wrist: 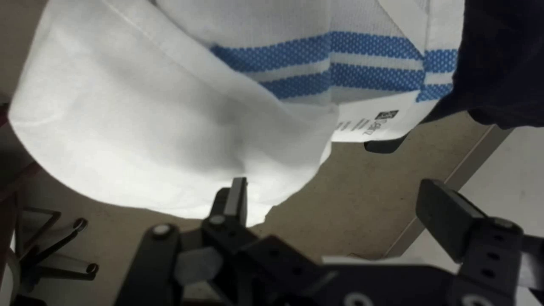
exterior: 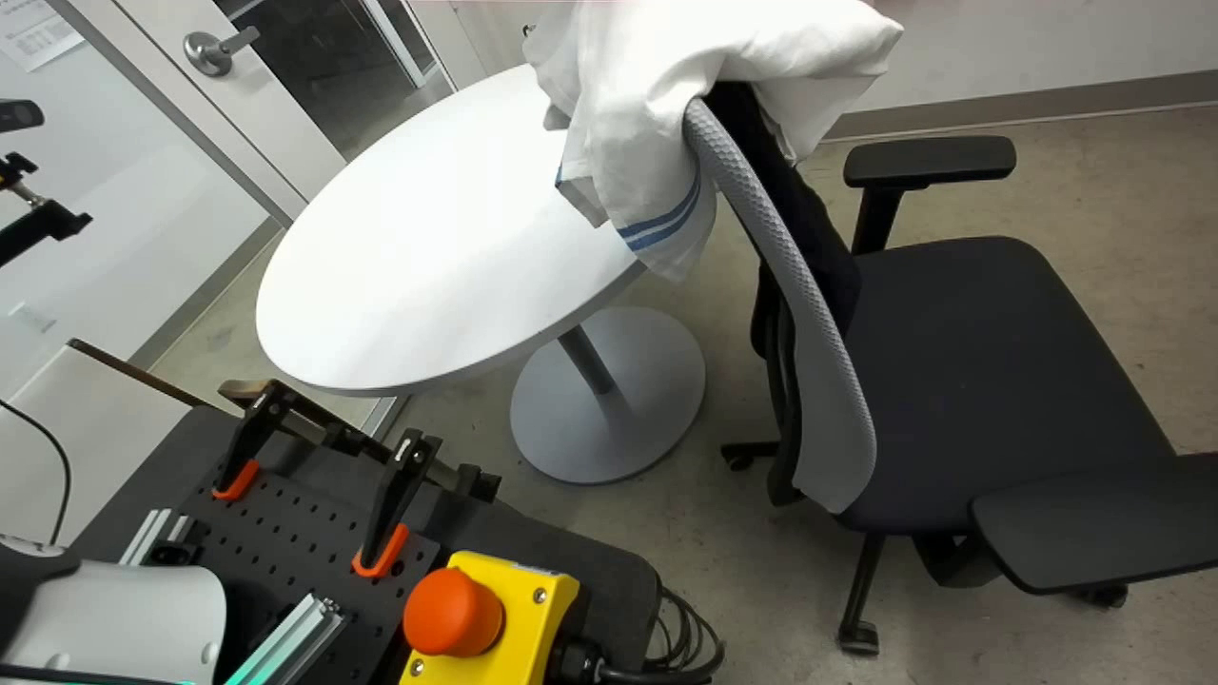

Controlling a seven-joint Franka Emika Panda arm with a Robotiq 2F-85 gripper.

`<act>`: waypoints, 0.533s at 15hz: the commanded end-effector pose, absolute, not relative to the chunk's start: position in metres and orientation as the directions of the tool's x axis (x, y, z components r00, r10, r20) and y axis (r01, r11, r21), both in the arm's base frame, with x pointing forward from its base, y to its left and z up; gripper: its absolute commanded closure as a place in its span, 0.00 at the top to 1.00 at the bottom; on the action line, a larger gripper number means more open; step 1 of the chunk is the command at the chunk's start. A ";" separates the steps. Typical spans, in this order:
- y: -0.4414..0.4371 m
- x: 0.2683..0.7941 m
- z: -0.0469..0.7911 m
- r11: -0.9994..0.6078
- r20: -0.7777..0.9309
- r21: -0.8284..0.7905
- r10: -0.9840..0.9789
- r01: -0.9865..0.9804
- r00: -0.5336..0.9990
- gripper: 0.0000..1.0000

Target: Move the black t-shirt from the backrest of the chair to the table

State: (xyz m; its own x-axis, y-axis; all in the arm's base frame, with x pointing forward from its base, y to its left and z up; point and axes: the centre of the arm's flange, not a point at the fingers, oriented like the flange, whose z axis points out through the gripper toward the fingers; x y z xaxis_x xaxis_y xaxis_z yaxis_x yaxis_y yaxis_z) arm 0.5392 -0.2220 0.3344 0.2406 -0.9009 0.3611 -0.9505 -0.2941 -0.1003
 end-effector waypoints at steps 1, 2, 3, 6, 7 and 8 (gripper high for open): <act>-0.217 0.543 0.325 -0.281 0.372 -0.089 -0.899 -0.956 0.230 1.00; -0.216 0.543 0.321 -0.280 0.369 -0.081 -0.900 -0.957 0.232 1.00; -0.215 0.543 0.319 -0.279 0.364 -0.074 -0.902 -0.957 0.234 1.00; -0.214 0.542 0.313 -0.278 0.357 -0.058 -0.903 -0.959 0.240 0.74; -0.215 0.542 0.311 -0.277 0.356 -0.055 -0.903 -0.959 0.240 0.72; -0.215 0.542 0.311 -0.273 0.353 -0.053 -0.905 -0.960 0.238 0.69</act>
State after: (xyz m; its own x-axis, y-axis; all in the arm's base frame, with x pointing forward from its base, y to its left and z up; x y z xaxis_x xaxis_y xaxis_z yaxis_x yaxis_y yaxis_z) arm 0.5400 -0.2184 0.3137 0.2535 -0.9016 0.3505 -0.9539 -0.2931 -0.0639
